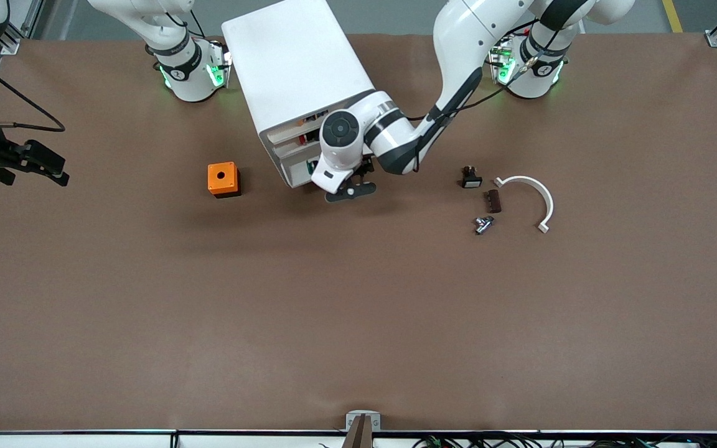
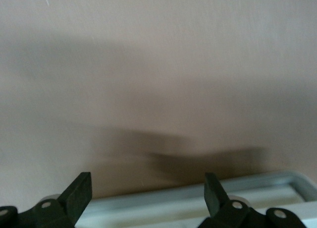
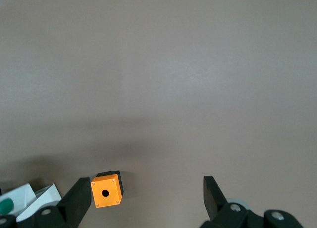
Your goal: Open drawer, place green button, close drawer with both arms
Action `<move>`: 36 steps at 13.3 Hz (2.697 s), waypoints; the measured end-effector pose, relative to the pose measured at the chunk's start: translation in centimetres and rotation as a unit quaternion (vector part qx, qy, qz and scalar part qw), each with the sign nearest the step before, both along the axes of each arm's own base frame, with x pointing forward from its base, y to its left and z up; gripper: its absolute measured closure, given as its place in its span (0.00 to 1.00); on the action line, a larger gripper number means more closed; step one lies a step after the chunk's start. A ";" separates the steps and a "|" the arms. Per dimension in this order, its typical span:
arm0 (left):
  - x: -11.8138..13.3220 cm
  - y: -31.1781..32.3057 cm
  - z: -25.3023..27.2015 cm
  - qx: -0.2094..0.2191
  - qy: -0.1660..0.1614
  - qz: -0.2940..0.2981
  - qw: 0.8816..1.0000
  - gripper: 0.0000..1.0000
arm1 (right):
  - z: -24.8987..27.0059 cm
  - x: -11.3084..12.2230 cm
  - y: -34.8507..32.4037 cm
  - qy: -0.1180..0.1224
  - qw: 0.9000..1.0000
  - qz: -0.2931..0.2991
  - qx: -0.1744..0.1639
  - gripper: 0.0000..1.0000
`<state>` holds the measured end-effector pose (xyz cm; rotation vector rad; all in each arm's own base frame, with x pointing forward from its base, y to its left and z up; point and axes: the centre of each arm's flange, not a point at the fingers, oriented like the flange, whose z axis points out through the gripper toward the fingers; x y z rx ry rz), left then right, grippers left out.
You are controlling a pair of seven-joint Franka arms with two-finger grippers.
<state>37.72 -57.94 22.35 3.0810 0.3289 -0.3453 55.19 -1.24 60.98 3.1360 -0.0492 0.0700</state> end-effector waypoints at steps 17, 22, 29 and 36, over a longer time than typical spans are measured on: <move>14.2 9.8 13.7 -0.066 -0.026 0.151 0.986 0.00 | 0.4 -0.4 -0.1 -0.002 1.000 -0.001 0.000 0.00; 19.4 23.0 25.4 -0.047 -0.051 0.185 0.980 0.00 | 0.7 -0.3 -0.3 -0.013 1.000 -0.003 0.000 0.00; 24.2 46.5 34.7 0.023 -0.116 0.048 0.992 0.00 | 0.4 -0.1 -0.5 -0.023 1.000 -0.005 0.000 0.00; 21.3 51.3 40.3 0.042 -0.116 -0.020 0.992 0.00 | 0.4 -0.4 -0.5 -0.023 1.000 -0.005 0.000 0.00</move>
